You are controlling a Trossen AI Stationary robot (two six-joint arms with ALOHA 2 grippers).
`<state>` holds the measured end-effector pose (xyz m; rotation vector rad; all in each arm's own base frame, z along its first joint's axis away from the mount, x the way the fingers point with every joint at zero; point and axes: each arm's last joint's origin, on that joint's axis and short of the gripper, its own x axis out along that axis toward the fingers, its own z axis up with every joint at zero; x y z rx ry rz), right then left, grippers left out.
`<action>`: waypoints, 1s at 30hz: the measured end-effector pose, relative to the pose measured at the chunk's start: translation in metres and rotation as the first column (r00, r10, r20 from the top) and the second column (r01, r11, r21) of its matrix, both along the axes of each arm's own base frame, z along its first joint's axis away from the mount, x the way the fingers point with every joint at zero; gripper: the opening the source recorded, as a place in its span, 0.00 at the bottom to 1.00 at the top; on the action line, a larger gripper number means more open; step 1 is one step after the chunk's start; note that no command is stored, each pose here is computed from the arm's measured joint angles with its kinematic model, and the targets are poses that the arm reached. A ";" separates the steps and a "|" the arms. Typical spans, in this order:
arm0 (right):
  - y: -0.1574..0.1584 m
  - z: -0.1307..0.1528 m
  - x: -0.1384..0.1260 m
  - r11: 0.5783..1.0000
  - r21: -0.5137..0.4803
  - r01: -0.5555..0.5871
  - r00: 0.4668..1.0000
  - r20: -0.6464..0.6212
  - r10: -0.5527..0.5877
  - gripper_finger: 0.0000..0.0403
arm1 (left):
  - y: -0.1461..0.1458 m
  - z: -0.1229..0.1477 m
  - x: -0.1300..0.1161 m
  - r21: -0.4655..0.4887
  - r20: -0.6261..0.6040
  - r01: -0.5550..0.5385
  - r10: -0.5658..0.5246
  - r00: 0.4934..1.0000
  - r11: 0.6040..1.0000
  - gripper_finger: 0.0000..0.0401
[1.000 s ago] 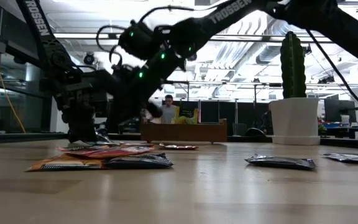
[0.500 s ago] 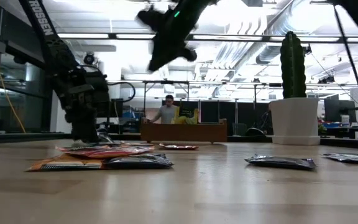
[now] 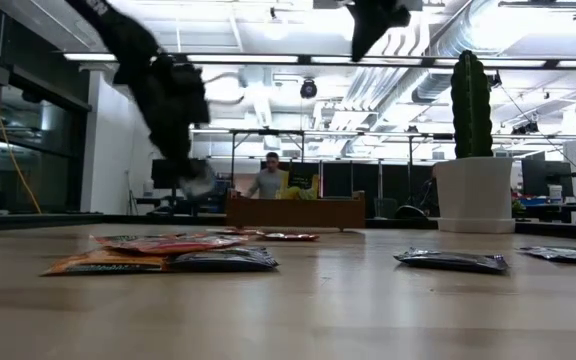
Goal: Pick & Place Tea
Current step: Put the purple tea bag in the left compartment of the organizer
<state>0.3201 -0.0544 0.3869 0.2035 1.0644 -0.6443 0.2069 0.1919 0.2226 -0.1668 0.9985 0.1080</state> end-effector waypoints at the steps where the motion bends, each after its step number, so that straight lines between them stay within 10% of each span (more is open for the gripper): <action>1: 0.000 0.000 -0.002 1.000 0.004 0.006 1.000 -0.016 -0.006 0.00 | 0.001 0.009 0.004 0.040 -0.004 0.012 -0.012 1.000 0.999 0.00; 12: 0.001 -0.024 -0.009 0.999 0.031 0.014 0.999 -0.046 -0.012 0.00 | 0.001 0.088 0.062 0.509 -0.098 0.190 -0.163 0.982 0.840 0.00; 30: 0.012 -0.057 -0.067 0.982 0.137 0.131 0.978 0.145 -0.151 0.00 | 0.015 0.044 0.120 0.391 -0.322 0.318 -0.195 0.926 0.864 0.00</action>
